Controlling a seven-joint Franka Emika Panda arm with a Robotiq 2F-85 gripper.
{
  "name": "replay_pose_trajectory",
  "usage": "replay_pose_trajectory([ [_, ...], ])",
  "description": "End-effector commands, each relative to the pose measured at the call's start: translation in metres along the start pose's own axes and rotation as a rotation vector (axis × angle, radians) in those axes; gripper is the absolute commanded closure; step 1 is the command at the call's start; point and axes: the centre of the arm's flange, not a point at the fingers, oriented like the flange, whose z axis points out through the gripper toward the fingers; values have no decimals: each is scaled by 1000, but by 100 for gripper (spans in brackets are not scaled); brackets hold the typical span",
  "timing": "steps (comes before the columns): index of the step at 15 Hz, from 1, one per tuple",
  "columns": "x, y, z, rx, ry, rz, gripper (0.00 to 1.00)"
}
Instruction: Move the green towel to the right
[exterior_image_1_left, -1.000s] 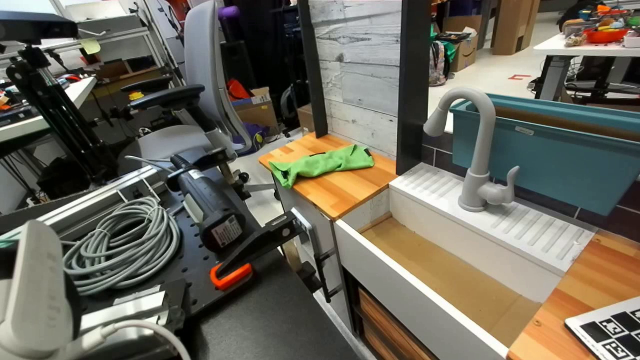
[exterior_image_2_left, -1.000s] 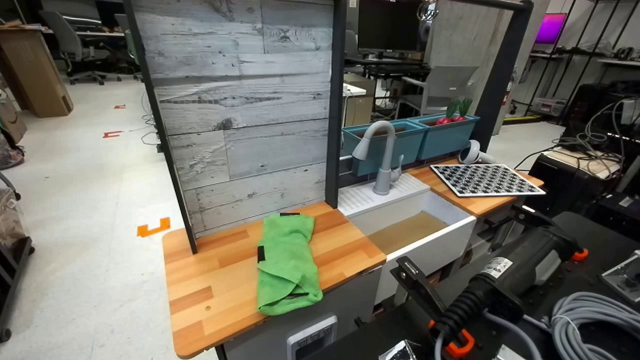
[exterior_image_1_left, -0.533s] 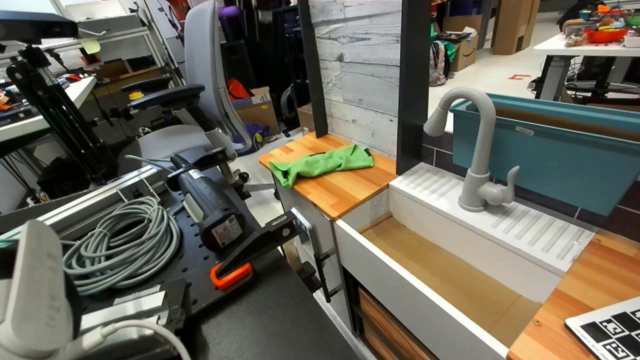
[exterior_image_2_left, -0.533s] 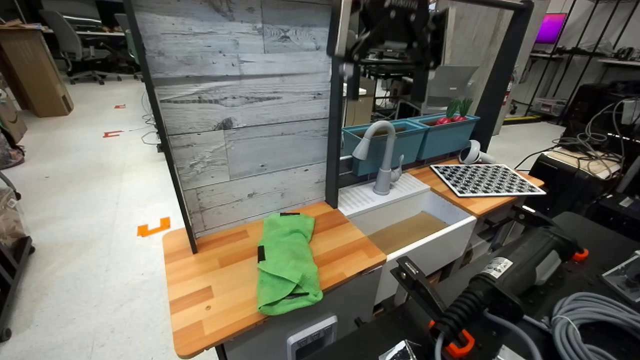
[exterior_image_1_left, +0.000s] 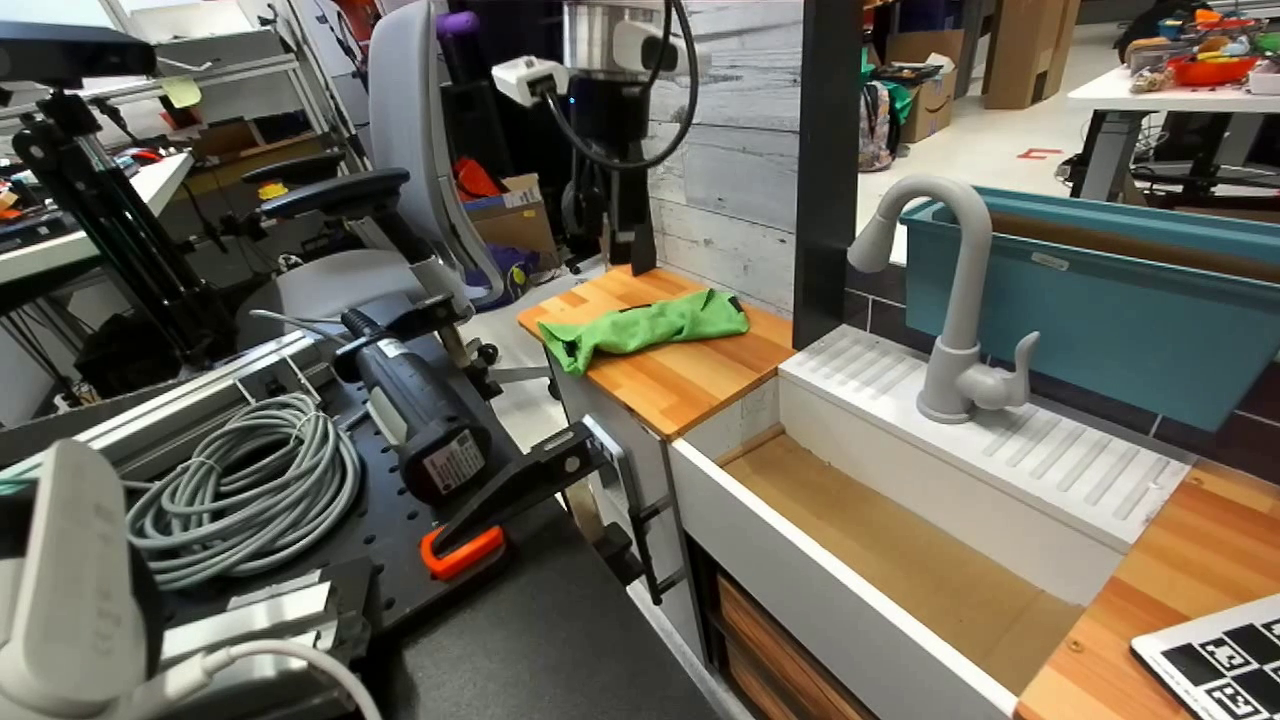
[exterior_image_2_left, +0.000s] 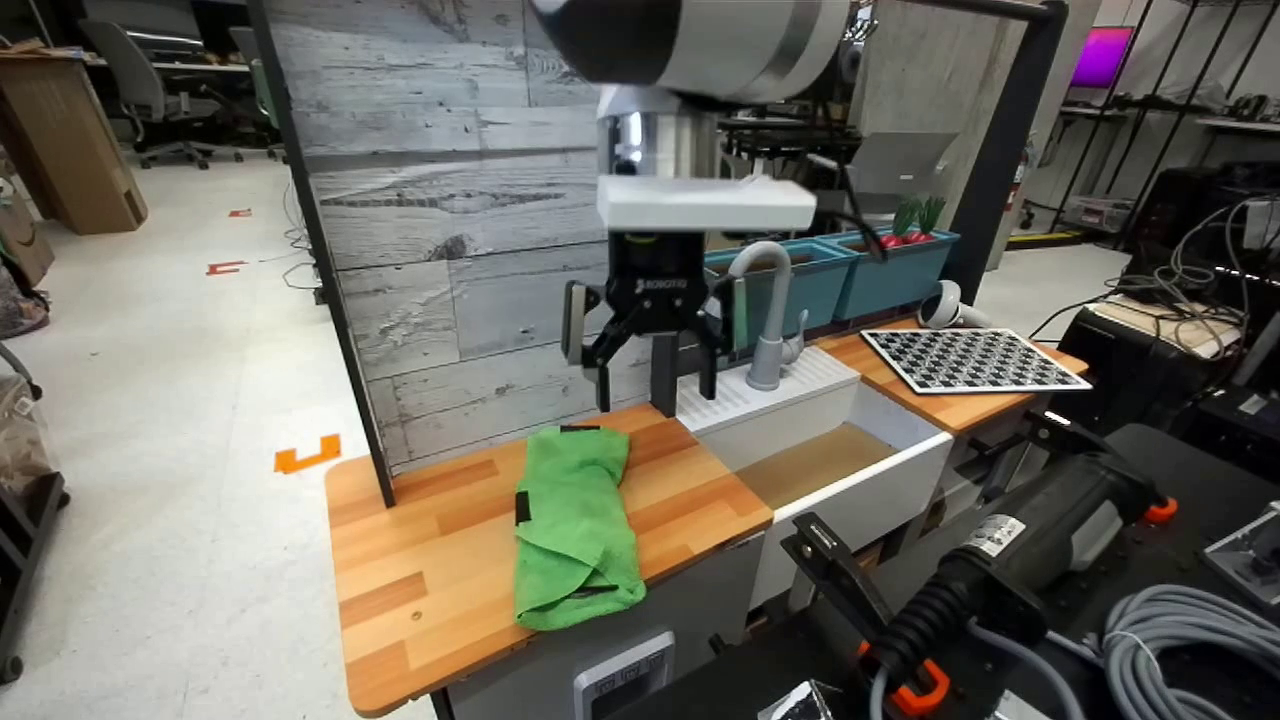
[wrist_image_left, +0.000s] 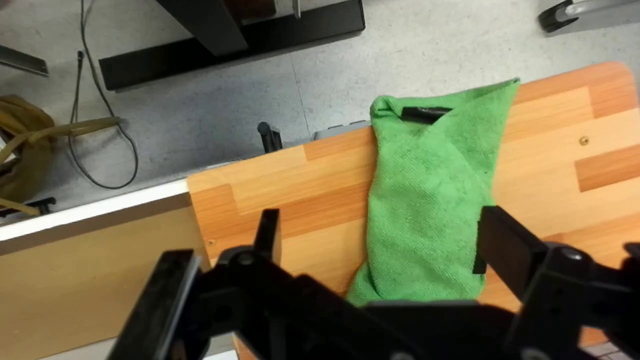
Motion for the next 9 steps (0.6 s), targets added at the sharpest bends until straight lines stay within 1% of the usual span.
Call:
replay_pose_trajectory([
  [1,67,-40,38,-19,34,6,0],
  [3,87,-54,55,-27,50,10,0],
  [4,94,-58,60,-22,61,13,0],
  [5,97,-58,59,-37,60,8,0],
  [6,65,-44,56,-13,43,2,0],
  [9,79,-49,62,-15,62,2,0],
])
